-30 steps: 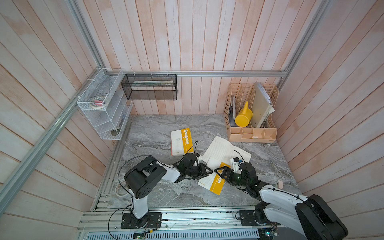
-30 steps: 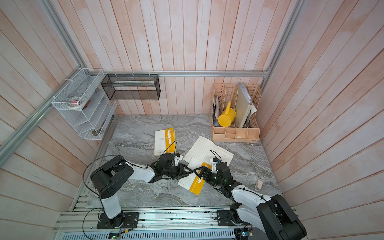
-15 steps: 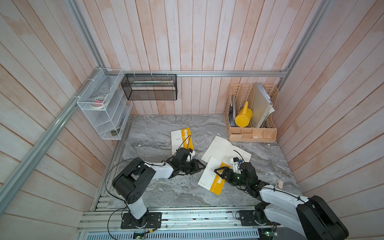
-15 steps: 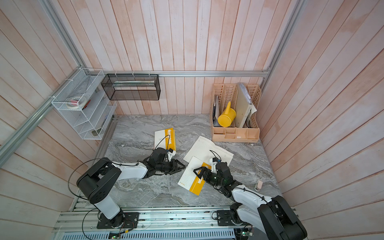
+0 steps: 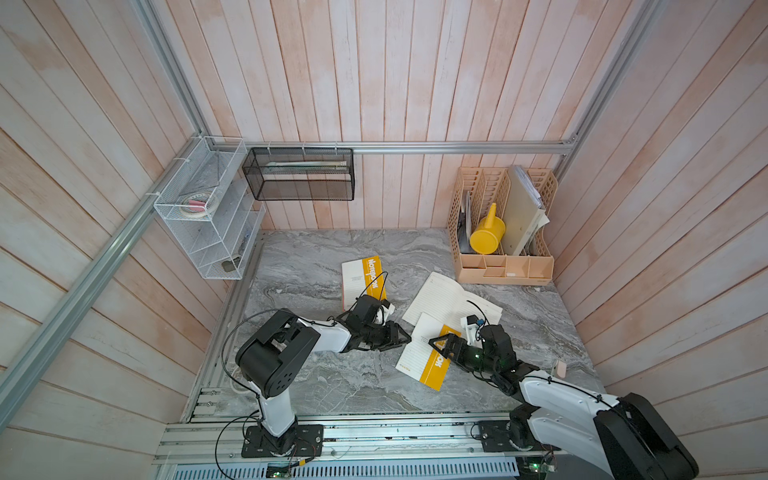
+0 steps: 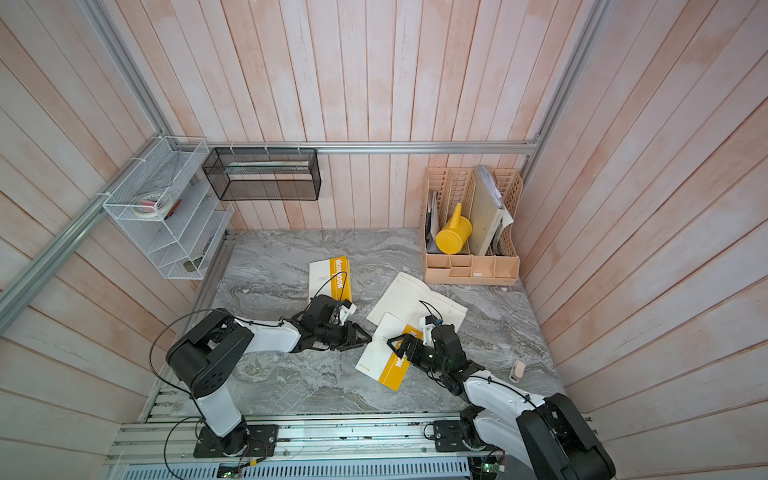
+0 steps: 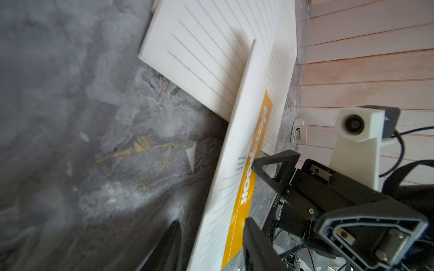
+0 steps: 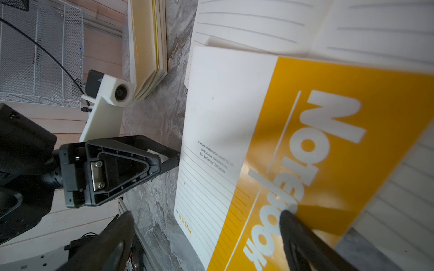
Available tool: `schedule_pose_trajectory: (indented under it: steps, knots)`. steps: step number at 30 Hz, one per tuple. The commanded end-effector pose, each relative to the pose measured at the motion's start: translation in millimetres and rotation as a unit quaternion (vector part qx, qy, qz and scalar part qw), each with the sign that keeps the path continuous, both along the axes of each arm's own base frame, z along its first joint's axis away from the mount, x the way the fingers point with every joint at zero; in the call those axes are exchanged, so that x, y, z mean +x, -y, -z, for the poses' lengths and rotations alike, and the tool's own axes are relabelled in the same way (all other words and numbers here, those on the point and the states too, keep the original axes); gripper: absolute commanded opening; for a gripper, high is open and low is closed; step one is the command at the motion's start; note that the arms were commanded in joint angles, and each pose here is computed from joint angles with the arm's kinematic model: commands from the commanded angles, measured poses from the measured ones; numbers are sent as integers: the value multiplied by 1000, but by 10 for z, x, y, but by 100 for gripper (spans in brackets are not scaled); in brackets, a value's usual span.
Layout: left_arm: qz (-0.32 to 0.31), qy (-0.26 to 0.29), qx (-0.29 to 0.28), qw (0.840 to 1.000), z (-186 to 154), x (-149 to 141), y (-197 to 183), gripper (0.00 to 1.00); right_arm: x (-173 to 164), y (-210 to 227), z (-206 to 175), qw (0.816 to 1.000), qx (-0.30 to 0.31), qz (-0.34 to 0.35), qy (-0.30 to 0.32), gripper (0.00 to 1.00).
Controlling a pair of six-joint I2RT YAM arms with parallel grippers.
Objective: Close the notebook
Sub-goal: Close the notebook at the center of the board, then pick up the notebook from the center of the board.
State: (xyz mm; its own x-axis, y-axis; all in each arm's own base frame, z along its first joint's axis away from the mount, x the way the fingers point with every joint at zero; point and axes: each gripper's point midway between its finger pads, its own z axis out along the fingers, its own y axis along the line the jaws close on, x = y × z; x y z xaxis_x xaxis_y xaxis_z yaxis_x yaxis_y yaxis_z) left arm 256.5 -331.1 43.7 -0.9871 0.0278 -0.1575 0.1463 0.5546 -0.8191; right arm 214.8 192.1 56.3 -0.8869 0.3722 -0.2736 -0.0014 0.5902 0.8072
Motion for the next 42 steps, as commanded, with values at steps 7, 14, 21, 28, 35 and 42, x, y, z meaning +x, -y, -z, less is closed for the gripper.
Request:
schedule_pose_trajectory:
  steps: [7, 14, 21, 28, 35, 42]
  knots:
    - [39, 39, -53, 997, -94, 59, 110, 34, -23, 2, 26, 1000, -13, -6, -7, 98]
    - [36, 33, -50, 998, -17, 76, 111, 34, -16, -2, 16, 1000, -14, -7, -6, 98]
    - [35, 30, -46, 998, 30, 78, 107, 34, -10, -11, 1, 1000, -13, -9, -4, 98]
    - [48, 20, -64, 997, 49, 31, 145, 34, -7, -10, 4, 1000, -14, -9, -4, 98]
    - [59, 15, -78, 995, 37, -9, 161, 34, -24, 0, 17, 1000, -13, -7, -6, 98]
    - [63, 12, -91, 994, -12, -31, 188, 10, -19, -6, 14, 1000, -13, -8, -6, 98]
